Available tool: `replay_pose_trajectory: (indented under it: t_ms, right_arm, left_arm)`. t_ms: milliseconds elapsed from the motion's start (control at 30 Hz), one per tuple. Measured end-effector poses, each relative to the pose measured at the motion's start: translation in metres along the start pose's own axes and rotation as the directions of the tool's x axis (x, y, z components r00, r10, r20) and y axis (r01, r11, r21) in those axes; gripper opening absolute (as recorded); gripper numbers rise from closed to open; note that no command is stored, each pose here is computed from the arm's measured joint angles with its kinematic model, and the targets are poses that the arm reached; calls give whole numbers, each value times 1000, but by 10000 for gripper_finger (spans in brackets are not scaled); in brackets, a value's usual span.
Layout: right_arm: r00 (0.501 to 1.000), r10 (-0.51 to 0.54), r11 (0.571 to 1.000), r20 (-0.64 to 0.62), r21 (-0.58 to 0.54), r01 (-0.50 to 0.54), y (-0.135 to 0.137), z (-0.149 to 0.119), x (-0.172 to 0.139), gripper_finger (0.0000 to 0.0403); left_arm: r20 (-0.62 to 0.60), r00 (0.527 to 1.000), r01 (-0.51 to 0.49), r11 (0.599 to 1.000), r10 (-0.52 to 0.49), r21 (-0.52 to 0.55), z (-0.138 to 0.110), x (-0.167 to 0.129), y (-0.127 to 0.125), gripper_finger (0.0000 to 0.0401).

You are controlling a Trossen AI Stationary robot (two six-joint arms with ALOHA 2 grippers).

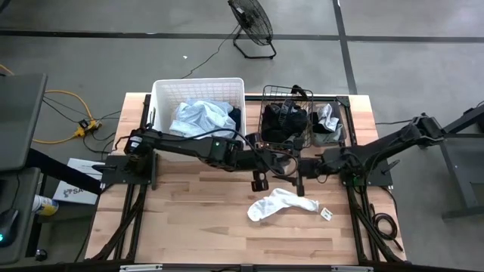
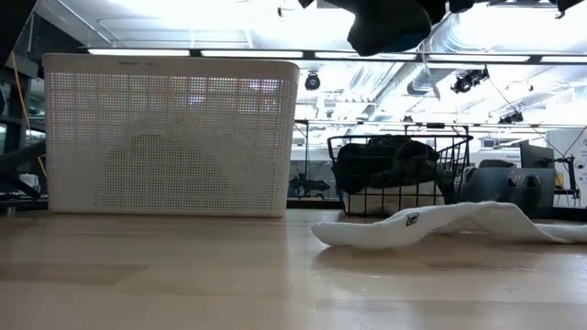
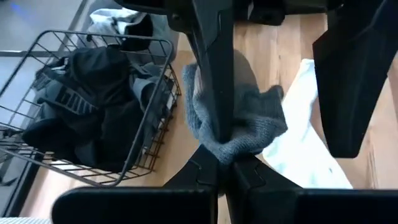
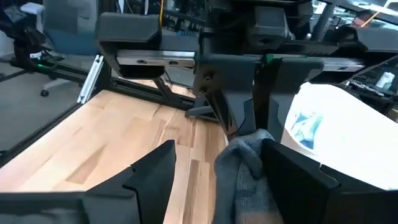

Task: Pick & Place Cloths
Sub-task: Put the dark gray sock into the black bin

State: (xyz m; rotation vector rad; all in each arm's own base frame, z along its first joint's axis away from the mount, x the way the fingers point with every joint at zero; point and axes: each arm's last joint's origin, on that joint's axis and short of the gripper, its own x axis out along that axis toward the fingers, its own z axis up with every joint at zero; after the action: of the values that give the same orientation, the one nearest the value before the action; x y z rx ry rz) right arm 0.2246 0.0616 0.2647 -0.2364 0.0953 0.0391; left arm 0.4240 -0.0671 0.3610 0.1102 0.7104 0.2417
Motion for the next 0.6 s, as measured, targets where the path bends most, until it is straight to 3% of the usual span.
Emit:
replay_pose_trajectory:
  t_ms: [200, 433, 600]
  right_arm:
    - [992, -123, 992, -26, -1, 123, -4, -1, 0, 228]
    - [991, -114, 993, -70, -16, 113, -3, -5, -1, 200]
    - [992, -105, 993, -75, 35, 108, -2, -6, -1, 163]
  left_arm:
    - [20, 997, 70, 997, -70, -31, 2, 0, -2, 0]
    - [64, 989, 135, 990, -132, -51, 7, 0, -4, 0]
    - [63, 989, 135, 990, -132, -48, 10, -4, -3, 0]
